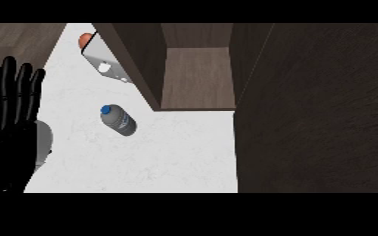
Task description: Pick up the bottled water, place it into the cabinet and close the cabinet
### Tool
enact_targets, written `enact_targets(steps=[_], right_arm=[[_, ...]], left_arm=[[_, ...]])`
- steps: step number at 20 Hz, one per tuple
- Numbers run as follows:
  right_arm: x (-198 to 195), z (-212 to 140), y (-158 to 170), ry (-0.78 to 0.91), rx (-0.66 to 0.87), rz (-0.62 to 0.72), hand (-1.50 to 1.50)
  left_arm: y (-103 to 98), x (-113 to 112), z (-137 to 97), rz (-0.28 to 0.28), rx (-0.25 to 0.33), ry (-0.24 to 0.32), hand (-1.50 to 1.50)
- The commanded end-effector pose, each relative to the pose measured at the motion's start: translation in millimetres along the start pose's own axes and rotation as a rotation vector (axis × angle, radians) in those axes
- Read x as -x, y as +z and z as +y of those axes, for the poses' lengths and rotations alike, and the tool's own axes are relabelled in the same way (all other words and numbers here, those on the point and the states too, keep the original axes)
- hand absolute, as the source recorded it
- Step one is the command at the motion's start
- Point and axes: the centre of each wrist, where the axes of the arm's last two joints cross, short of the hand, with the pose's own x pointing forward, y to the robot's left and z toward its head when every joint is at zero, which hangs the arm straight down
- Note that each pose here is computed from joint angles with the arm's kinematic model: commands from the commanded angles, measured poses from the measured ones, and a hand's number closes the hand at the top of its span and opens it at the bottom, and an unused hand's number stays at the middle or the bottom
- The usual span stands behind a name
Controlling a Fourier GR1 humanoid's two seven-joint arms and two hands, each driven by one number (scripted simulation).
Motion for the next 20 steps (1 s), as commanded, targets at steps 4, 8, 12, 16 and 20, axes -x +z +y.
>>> enact_targets(steps=[4, 8, 12, 16, 20], right_arm=[[-19.1, -0.2, 20.4, 0.017, -0.028, -0.073, -1.5], [5.3, 21.3, 38.1, -0.308, -0.037, 0.161, -1.5], [-6.5, 13.8, 47.4, -0.382, -0.067, 0.212, -1.5], [-23.3, -6.0, 83.0, -0.37, -0.04, 0.227, -1.5], [-13.5, 10.2, 79.9, -0.382, -0.038, 0.255, -1.5]], left_arm=[[-27.6, -4.3, -60.3, -0.014, -0.034, -0.087, -1.5], [-7.9, 25.7, -47.7, 0.362, -0.247, 0.165, -1.5], [11.3, 26.7, -79.3, 0.438, -0.287, 0.221, -1.5], [17.6, 12.3, -74.9, 0.432, -0.308, 0.212, -1.5], [37.2, 17.2, -107.2, 0.411, -0.33, 0.217, -1.5]])
